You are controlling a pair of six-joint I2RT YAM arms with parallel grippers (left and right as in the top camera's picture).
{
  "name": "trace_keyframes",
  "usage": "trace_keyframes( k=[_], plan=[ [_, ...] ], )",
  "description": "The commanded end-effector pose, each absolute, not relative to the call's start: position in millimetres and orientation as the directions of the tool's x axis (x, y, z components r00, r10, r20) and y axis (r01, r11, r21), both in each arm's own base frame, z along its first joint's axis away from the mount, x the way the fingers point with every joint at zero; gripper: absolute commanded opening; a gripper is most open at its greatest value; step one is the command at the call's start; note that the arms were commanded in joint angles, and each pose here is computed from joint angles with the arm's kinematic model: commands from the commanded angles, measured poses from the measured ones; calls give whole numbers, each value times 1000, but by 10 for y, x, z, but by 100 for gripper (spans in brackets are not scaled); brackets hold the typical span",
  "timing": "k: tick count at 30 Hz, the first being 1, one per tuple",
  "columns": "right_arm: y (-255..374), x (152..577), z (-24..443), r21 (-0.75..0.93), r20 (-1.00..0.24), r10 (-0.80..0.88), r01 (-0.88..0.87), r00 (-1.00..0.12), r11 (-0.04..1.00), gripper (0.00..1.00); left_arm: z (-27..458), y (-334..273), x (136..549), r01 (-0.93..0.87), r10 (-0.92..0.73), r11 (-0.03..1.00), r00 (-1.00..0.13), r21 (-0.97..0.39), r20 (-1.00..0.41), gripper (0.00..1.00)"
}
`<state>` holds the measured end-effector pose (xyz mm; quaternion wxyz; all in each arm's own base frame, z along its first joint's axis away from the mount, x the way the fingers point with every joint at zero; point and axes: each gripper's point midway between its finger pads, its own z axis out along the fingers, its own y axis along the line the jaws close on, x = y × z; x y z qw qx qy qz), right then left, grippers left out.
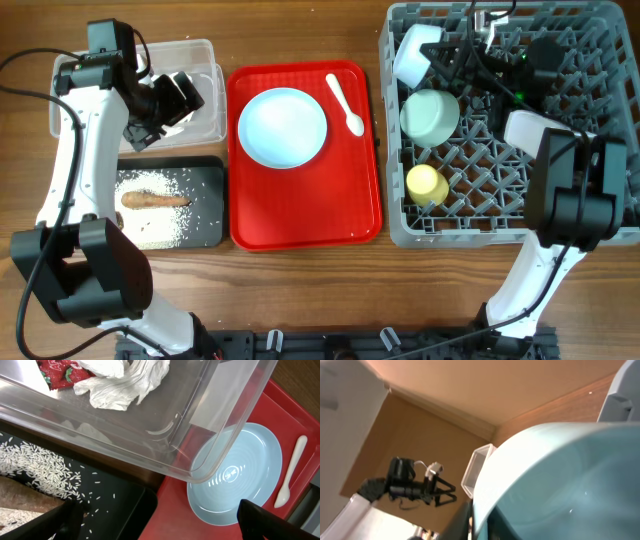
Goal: Sort waste into correct bins and load items into the dishwasher rack
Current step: 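Place the light-blue bowl in the rack's back row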
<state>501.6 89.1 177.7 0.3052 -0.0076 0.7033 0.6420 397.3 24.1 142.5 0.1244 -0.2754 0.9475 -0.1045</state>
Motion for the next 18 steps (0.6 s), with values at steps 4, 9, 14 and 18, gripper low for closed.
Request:
trace_keyframes(
  k=[4,9,14,18],
  plan=[
    [495,4768,1876,864,-504,292,-482,-813,149,43,1450,266,3973,-508,-561,819,-807,-267,-185,100],
    [89,4571,2096,848,-531,306,-496,-791,190,45,1450,266,3973,-508,-561,819,-807,-267,-185,100],
    [63,4504,2043,846,-532,265,-494,-804,200,45,1450,266,3973,-508,-561,819,-807,-267,-185,100],
    [54,4526,2312,819,-573,258,-530,-778,219,43,1450,266,3973,-508,-561,819,-807,-267,-185,100]
  ],
)
